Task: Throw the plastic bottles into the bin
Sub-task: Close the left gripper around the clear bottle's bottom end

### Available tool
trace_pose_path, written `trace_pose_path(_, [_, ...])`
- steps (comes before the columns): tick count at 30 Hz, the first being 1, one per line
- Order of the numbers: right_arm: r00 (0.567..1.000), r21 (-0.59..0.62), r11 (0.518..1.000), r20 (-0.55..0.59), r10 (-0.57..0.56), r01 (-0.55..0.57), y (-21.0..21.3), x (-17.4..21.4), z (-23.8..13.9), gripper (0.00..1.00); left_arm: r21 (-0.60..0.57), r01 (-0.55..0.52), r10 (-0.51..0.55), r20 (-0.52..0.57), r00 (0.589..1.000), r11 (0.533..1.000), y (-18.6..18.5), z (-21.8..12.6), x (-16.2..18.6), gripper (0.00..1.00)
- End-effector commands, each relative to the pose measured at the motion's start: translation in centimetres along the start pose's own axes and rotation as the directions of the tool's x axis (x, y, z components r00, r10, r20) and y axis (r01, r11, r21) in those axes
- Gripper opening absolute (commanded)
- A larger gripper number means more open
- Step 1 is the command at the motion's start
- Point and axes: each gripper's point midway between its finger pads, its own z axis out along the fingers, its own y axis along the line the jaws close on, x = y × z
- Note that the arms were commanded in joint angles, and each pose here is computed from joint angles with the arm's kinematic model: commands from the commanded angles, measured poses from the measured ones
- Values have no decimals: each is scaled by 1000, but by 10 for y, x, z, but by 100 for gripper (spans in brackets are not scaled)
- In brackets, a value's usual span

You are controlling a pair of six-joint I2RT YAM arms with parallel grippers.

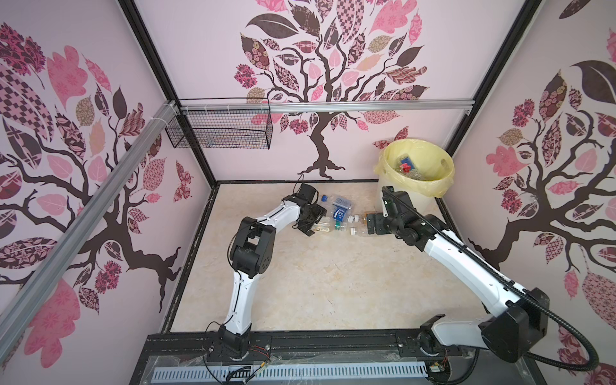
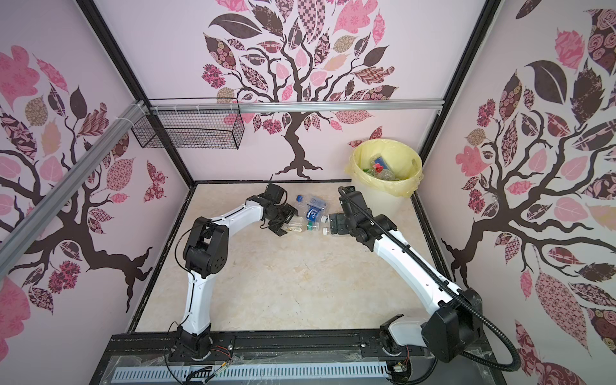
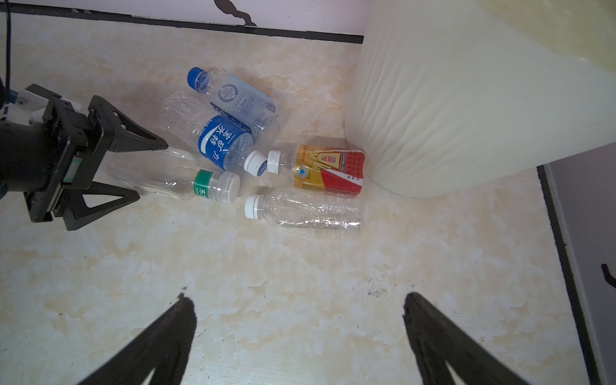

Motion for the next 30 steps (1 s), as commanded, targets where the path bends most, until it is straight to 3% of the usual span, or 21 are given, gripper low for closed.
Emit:
trace_pose_path(1, [1000,15,1000,21,-2,2,-2,-7,-7,100,-2,21,-21,-17,1000,1000,-1,9,-1,88])
trace_pose_path(12, [999,24,1000,33,-12,11,-6,-6,-12,100,-72,-44,43,-9,999,996,20,1,-4,85])
trace_pose_path(25, [1000,3,1000,29,-1,1,-1,-4,-8,99,-119,-79,79,-4,997,990,18,8,-8,87])
trace_pose_path(30, [999,15,1000,42,-8,7,-4,-6,-11,100,-135,-105,105,-12,994,985,21,9,-7,83])
